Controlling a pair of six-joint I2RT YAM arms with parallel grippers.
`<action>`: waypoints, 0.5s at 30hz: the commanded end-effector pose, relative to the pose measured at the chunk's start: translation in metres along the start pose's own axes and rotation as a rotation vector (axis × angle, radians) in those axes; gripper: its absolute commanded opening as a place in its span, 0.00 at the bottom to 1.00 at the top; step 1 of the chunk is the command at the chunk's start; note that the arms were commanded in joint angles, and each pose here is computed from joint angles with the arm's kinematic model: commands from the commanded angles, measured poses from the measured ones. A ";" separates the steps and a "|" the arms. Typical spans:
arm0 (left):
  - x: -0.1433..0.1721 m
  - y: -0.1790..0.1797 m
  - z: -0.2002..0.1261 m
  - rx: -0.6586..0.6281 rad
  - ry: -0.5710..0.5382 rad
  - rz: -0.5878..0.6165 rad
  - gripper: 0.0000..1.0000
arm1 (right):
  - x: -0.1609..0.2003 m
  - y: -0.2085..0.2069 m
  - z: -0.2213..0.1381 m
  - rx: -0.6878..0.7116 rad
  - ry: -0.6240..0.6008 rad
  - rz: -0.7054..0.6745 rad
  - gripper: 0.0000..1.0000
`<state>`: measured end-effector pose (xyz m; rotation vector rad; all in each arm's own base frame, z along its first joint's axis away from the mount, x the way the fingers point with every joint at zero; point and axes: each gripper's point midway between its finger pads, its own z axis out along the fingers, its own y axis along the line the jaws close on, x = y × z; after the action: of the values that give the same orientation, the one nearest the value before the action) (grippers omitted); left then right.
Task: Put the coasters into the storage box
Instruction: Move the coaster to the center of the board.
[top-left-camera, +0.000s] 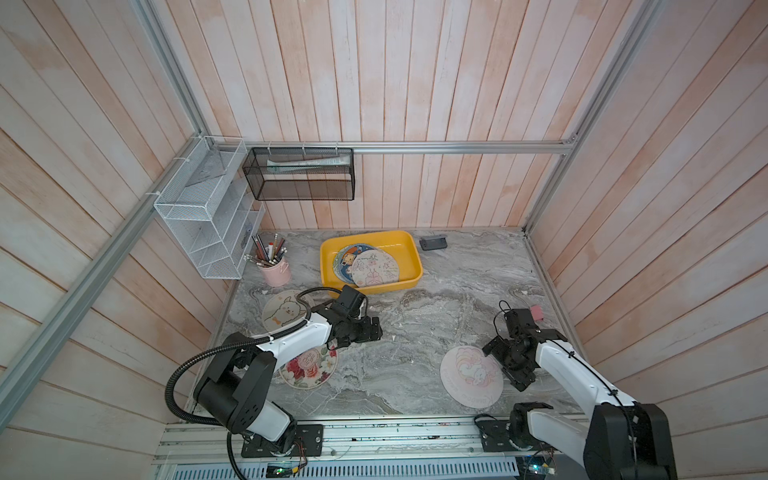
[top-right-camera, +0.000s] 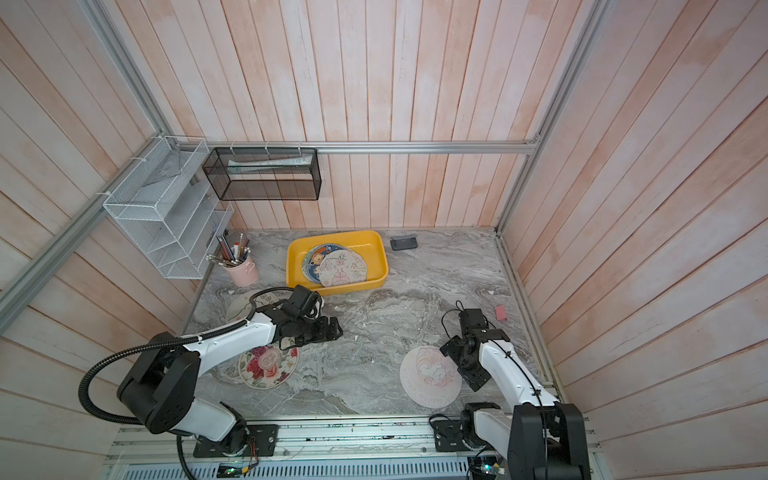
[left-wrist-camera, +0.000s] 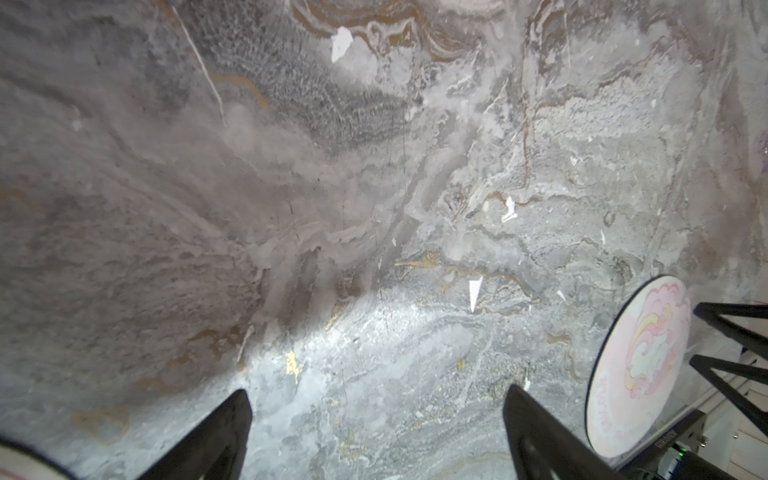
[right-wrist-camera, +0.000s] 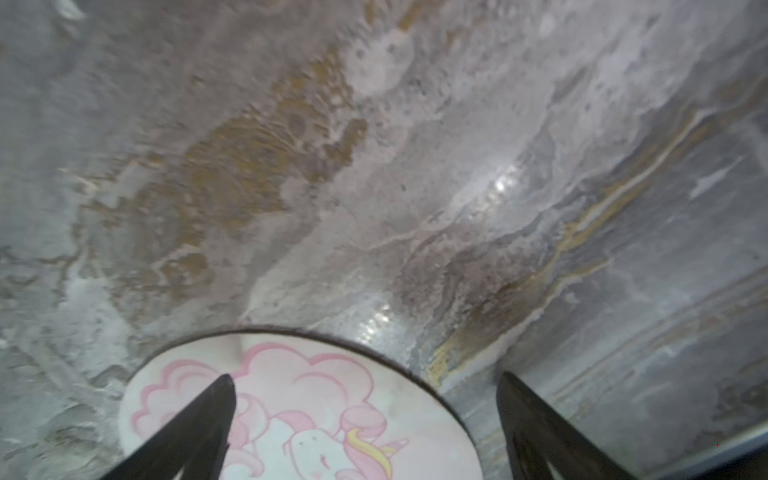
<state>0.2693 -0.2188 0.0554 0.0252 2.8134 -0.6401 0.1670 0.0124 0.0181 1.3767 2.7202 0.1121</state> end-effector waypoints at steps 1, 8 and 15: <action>-0.004 -0.004 0.001 0.015 -0.001 0.017 0.95 | 0.009 -0.005 0.006 -0.008 0.033 0.044 0.98; -0.004 -0.004 0.002 0.013 0.002 0.021 0.95 | 0.033 0.003 0.017 -0.086 0.146 0.041 0.98; -0.004 -0.003 0.002 0.014 0.001 0.015 0.96 | 0.055 0.015 0.012 -0.142 0.209 0.025 0.98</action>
<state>0.2691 -0.2187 0.0529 0.0289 2.8196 -0.6352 0.1686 0.0364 0.0222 1.3504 2.7082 0.2883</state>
